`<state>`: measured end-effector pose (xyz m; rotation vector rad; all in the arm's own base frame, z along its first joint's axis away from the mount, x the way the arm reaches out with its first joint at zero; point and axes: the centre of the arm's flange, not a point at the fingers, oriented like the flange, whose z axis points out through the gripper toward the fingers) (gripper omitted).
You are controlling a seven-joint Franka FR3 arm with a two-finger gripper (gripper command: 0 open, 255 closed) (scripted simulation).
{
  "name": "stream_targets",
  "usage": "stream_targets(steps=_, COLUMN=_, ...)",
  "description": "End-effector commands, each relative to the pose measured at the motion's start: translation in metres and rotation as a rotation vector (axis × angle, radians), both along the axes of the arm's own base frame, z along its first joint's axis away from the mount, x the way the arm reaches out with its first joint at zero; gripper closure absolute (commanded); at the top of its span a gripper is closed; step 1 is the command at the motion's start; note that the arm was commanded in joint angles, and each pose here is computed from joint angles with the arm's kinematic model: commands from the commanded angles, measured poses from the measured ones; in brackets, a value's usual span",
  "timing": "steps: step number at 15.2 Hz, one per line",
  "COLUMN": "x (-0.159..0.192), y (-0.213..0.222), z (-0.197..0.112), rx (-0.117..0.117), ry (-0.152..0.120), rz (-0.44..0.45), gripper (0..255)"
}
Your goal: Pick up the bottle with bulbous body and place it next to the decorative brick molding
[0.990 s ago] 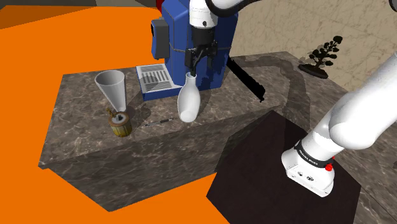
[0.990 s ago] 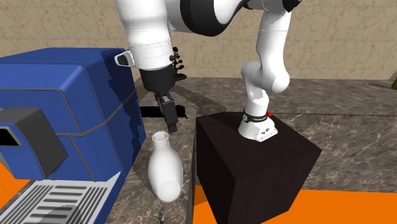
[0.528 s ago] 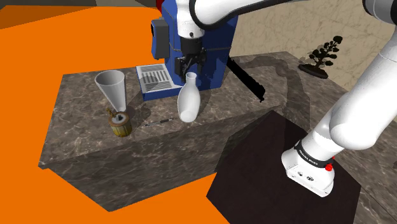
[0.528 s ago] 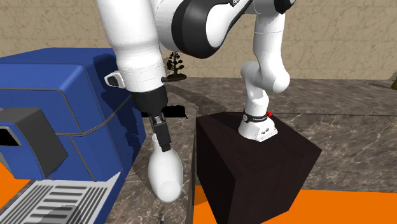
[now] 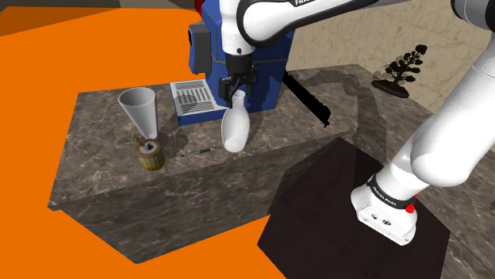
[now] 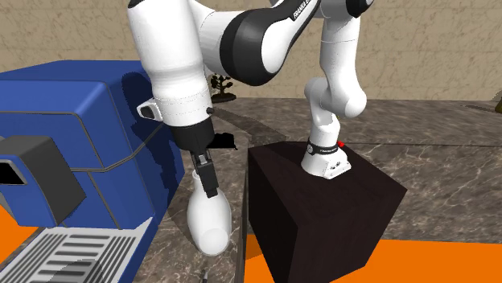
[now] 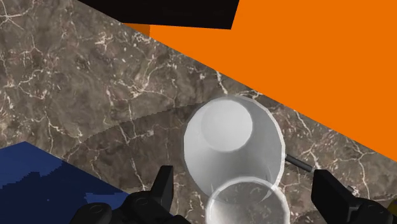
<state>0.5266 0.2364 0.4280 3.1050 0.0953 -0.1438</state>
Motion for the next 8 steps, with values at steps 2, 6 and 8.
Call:
stream_targets(steps=2, x=0.0, y=0.0, z=0.0, rx=0.0, ry=0.0, rz=0.0, gripper=0)
stream_targets(steps=6, x=0.0, y=0.0, z=-0.0001, rx=0.0, ry=0.0, rz=0.0, gripper=255)
stream_targets(steps=8, x=-0.0001, y=0.0, z=-0.0001, rx=0.0, ry=0.0, rz=0.0, gripper=255)
